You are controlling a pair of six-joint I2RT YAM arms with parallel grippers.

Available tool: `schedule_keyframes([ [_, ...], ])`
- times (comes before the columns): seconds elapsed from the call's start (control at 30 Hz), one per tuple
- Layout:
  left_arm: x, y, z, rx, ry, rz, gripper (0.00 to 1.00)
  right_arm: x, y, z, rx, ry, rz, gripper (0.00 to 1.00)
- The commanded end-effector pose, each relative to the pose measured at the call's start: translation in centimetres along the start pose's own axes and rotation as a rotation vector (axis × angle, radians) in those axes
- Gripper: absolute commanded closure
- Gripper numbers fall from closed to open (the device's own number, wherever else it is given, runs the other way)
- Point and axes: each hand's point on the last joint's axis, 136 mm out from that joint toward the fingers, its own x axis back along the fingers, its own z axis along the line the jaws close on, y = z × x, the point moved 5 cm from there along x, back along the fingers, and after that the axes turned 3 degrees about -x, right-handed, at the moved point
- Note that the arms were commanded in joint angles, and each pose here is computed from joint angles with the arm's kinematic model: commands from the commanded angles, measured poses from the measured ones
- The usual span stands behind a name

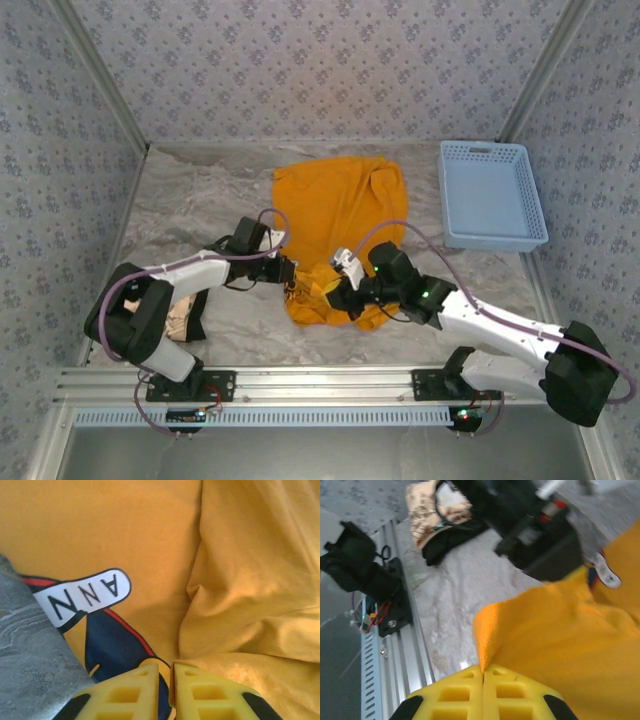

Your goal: Fold the inside-out t-shirt

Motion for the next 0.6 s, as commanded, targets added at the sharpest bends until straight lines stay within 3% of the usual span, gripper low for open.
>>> schedule_keyframes([
  [0.0,1.8,1.5,-1.4,-0.019,-0.050,-0.065,0.79,-0.6,2.7,2.1,0.128,0.027,-0.079,1.00],
  [0.2,2.4,1.0,-0.8,0.017,-0.042,-0.064,0.58,-1.6,3.6,1.4,0.105,-0.022,-0.168,0.99],
  [0.4,2.9,0.6,1.5,0.137,-0.021,-0.051,0.61,-4.9,0.7,3.1,0.261,-0.015,0.001,0.97],
  [0.57,3.5,0.5,3.2,0.194,-0.007,-0.052,0.61,-7.4,0.1,4.8,0.320,0.016,0.041,0.97],
])
